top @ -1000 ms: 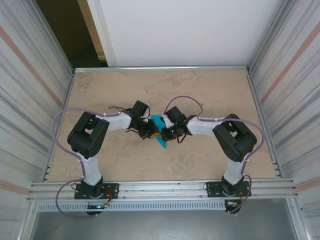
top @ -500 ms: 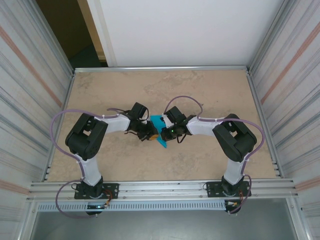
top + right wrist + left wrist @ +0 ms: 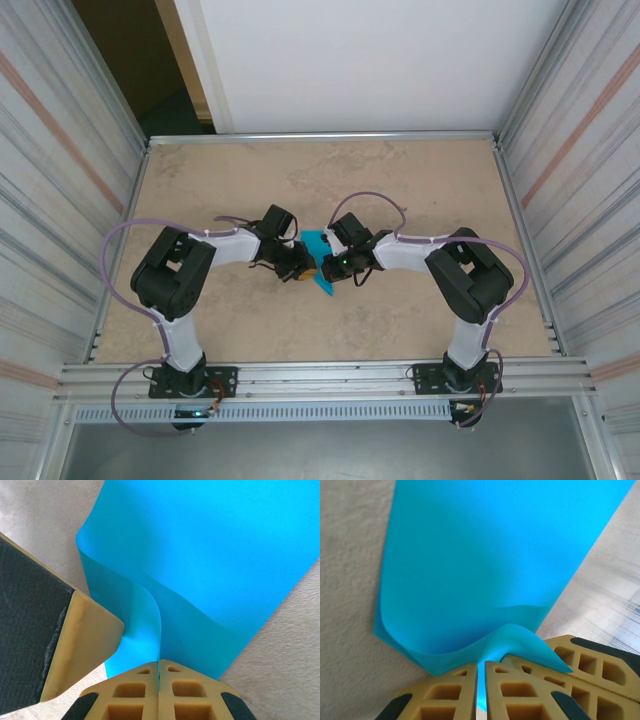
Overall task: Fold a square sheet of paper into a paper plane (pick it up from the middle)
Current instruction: Third fold the triangle at the center of the table.
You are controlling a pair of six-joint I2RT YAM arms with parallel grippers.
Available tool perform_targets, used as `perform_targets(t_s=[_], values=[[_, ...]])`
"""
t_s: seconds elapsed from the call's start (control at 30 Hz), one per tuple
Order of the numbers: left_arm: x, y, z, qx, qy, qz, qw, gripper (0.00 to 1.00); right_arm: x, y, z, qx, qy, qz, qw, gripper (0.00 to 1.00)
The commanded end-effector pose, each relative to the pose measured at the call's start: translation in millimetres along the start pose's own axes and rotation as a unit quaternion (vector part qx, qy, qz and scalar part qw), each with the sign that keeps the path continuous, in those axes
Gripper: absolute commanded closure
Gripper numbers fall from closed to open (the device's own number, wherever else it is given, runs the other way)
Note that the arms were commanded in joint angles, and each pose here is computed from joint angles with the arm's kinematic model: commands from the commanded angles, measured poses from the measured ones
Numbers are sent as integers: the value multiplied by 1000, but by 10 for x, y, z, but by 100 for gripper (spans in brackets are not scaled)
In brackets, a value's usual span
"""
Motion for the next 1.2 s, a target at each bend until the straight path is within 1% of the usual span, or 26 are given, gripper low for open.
perform_targets(t_s=[0.0, 0.17, 0.3, 0.4, 0.5, 0.6, 0.67, 0.77, 0.9, 0.97, 1.07, 1.17], values=[[-4, -14, 39, -18, -5, 2, 1000, 88, 95, -78, -157, 39, -18, 20, 999, 95], [28, -50, 140, -38, 3, 8, 999, 88, 68, -54, -142, 37, -18, 16, 999, 94], [35, -79, 195, -48, 6, 11, 999, 89, 21, 15, -86, 32, -17, 8, 999, 91], [47, -103, 251, -63, 10, 15, 998, 89, -52, 135, -16, 22, -24, -4, 999, 84], [61, -128, 315, -75, 18, 20, 997, 89, -134, 314, 55, 11, -35, -23, 999, 74], [69, -152, 348, -79, 22, 24, 996, 89, -188, 487, 74, 7, -55, -41, 998, 66], [64, -157, 346, -78, 22, 23, 996, 90, -199, 567, 63, 6, -69, -47, 996, 65], [62, -152, 340, -77, 23, 23, 996, 89, -164, 616, 91, -6, -81, -43, 996, 66], [66, -153, 339, -77, 22, 23, 997, 90, -80, 565, 214, -41, -87, -24, 995, 77], [64, -152, 336, -76, 24, 23, 997, 90, -22, 494, 257, -47, -87, -10, 995, 82], [58, -152, 334, -76, 25, 21, 997, 89, 21, 380, 320, -52, -87, 8, 995, 87], [63, -156, 335, -75, 26, 22, 997, 89, 37, 289, 359, -55, -85, 19, 995, 90]])
Point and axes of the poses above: each hand's point on the last joint's axis, 136 mm out from that joint toward the fingers, its own y axis back along the fingers, its own z axis along the line the jaws close on, x = y × z, the point moved 6 cm from there along y, back along the fingers, and after that the axes turned 8 degrees about -y, right-handed, at the moved point
